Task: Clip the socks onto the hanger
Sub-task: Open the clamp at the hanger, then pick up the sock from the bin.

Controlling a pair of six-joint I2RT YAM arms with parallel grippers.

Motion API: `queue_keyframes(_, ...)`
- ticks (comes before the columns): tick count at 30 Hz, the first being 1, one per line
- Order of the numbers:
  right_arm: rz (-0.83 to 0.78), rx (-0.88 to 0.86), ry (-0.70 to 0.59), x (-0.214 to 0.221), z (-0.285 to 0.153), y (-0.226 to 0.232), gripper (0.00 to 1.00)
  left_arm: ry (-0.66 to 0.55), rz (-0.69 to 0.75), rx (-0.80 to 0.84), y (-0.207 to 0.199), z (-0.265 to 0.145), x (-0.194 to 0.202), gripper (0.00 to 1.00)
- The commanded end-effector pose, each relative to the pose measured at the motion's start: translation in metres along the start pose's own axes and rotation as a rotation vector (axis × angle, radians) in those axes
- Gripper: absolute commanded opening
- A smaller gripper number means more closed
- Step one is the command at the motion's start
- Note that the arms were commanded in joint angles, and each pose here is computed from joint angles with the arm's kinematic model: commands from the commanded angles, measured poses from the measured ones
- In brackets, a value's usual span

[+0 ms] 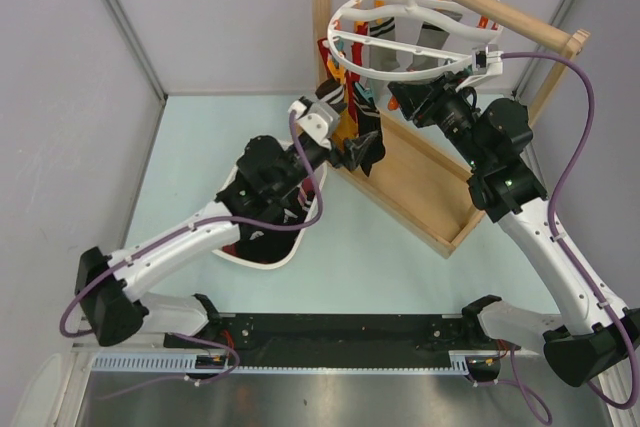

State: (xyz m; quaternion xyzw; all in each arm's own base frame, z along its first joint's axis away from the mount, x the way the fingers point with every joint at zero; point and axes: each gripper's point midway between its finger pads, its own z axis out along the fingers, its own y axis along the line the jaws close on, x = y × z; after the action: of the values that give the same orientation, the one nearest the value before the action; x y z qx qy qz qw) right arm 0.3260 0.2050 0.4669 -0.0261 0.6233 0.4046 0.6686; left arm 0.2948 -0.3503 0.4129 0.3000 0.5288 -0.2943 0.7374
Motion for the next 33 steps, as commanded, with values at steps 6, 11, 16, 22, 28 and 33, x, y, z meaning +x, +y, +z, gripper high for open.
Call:
queue_keyframes(6, 0.013, -0.006, -0.028, -0.015, 0.000, 0.009, 0.00, 0.291, -0.091, -0.336, 0.063, -0.087, 0.066, 0.84)
queue_keyframes(11, 0.002, -0.004, -0.030, -0.015, 0.000, 0.008, 0.00, 0.506, -0.153, -0.404, 0.077, -0.128, 0.122, 0.82)
queue_keyframes(16, -0.013, 0.011, -0.023, -0.015, -0.002, 0.003, 0.00, 0.728, -0.277, -0.381, 0.086, -0.156, 0.183, 0.81)
queue_keyframes(22, -0.023, 0.027, -0.022, -0.016, -0.003, -0.004, 0.00, 0.822, -0.471, -0.281, 0.078, -0.148, 0.219, 0.79)
queue_keyframes(28, -0.029, 0.037, -0.022, -0.018, -0.005, -0.008, 0.00, 0.927, -0.593, -0.332, 0.088, -0.141, 0.263, 0.75)
queue_keyframes(33, -0.029, 0.044, -0.013, -0.015, -0.005, -0.010, 0.00, 0.951, -0.756, -0.330, 0.089, -0.133, 0.285, 0.66)
